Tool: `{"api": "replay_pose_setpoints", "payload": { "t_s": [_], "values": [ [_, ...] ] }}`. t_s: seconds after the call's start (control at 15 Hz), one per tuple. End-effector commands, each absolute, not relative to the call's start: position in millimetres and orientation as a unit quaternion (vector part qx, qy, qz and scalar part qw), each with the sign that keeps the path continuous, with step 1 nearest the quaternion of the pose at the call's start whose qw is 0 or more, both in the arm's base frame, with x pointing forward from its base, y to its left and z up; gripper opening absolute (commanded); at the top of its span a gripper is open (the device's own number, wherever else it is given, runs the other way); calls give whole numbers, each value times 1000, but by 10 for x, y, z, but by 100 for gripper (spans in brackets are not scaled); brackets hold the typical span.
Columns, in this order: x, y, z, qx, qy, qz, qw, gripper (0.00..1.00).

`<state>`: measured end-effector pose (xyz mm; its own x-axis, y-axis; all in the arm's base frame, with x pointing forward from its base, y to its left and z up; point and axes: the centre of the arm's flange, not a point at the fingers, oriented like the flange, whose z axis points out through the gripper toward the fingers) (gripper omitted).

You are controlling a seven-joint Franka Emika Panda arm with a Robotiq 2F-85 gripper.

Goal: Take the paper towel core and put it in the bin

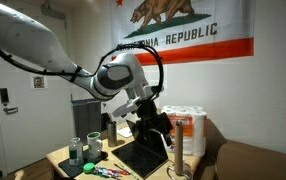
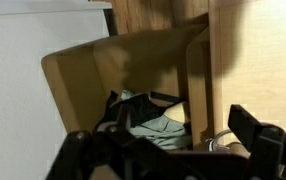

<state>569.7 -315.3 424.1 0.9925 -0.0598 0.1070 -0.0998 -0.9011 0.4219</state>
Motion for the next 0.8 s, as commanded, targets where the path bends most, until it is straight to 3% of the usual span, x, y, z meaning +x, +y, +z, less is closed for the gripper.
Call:
{"api": "replay_pose_setpoints", "payload": {
  "t_s": [0.0,0.73],
  "values": [
    [6300,-3323,4215,975,-8,65,212,100],
    [7139,-3103,4274,970,80,131,188,100]
  ]
}}
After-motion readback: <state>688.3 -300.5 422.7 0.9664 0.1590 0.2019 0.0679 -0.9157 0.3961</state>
